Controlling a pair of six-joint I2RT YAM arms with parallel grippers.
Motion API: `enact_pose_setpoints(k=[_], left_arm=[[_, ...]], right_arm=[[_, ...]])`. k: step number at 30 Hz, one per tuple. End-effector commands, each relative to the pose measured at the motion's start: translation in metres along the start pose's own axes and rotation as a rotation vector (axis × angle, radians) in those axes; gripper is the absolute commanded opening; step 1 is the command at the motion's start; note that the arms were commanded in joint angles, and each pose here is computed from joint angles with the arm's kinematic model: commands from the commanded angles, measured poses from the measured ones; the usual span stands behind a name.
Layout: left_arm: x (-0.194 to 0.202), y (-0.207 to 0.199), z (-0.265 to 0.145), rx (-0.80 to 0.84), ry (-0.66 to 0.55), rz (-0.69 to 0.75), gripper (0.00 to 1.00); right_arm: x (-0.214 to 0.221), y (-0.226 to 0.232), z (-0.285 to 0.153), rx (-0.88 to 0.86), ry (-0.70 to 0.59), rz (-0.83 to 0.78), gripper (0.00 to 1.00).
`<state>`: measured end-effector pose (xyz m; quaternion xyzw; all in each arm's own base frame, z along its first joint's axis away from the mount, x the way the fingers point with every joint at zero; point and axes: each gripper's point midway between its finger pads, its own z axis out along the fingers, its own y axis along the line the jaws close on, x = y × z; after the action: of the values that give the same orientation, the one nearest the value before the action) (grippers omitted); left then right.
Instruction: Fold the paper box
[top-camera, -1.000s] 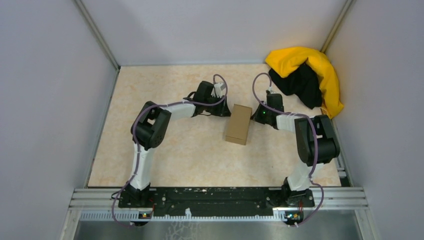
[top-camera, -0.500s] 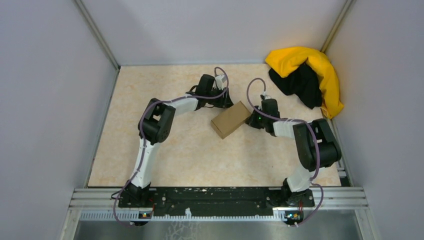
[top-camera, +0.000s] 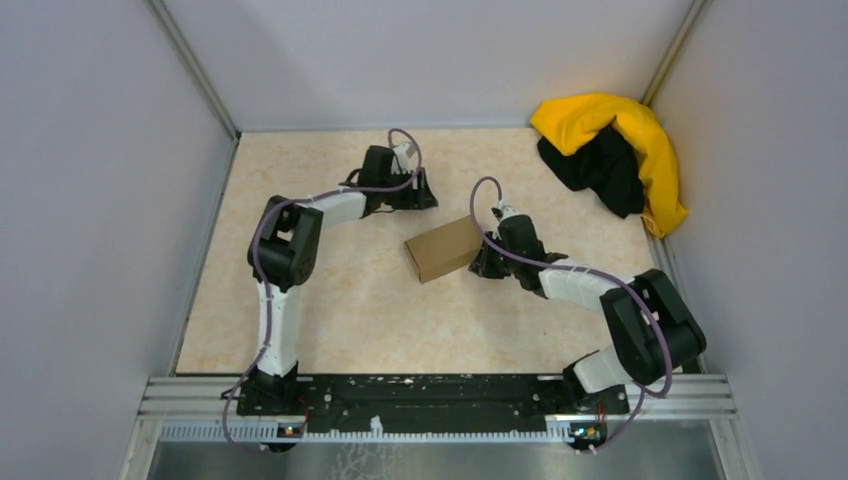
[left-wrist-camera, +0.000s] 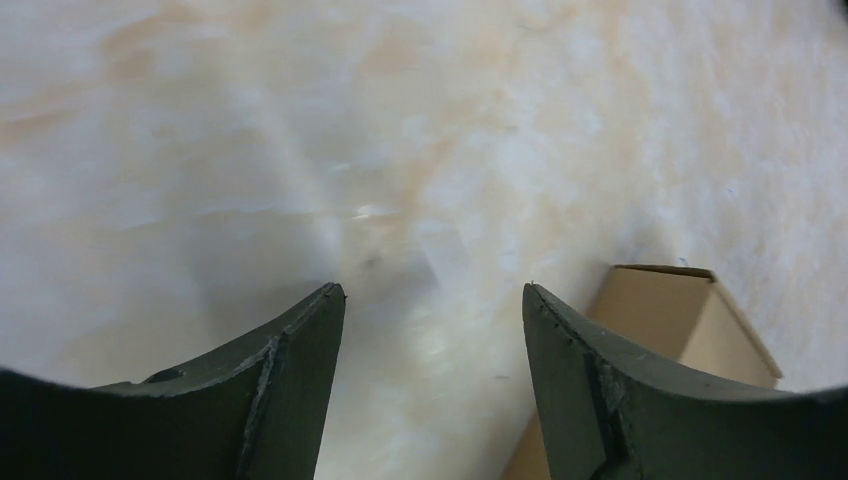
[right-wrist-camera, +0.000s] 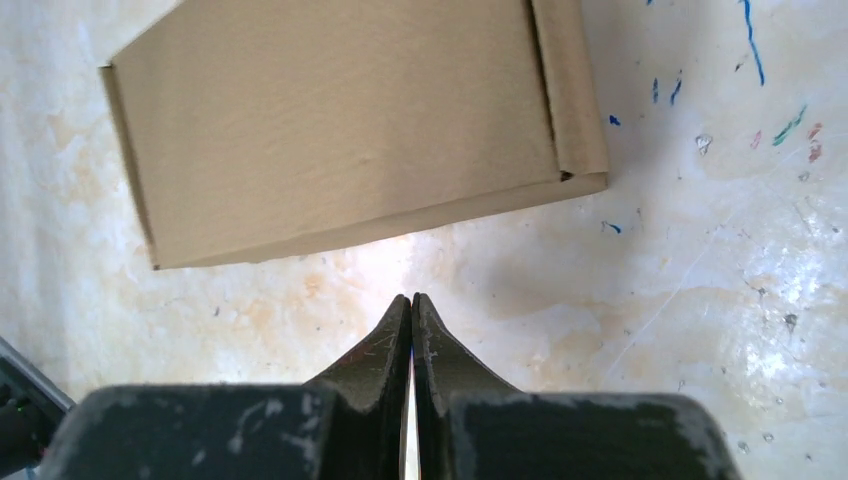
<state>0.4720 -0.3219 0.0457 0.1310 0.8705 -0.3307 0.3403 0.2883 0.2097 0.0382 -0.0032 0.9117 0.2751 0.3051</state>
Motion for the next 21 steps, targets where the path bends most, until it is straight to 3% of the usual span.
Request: enact_pose_setpoints(k=[1,5,8,15,21], left_arm=[[-0.008,0.042,-0.036,-0.131,-0.030,-0.076,0.73],[-0.002,0.046,-0.075,-0.221,-0.044,-0.114,0.71],[0.015,0.038,-0.106,-0.251,-0.029,-0.145,0.63],[0.060,0.004,-0.144,-0.212,0.002,-0.187,0.28],[0.093,0.000,-0.142,-0.187,0.038,-0.220,0.25]], right_arm=[[-0.021,0.013,-0.020,0.013,-0.081,-0.098,0.00],[-0.040,0.004,-0.039,0.109,-0.141,-0.143,0.00],[-0.063,-0.007,-0.054,0.199,-0.202,-0.157,0.00],[-0.100,-0.042,-0.054,0.237,-0.243,-0.057,0.06],[-0.110,-0.043,-0.025,0.204,-0.204,-0.063,0.06]])
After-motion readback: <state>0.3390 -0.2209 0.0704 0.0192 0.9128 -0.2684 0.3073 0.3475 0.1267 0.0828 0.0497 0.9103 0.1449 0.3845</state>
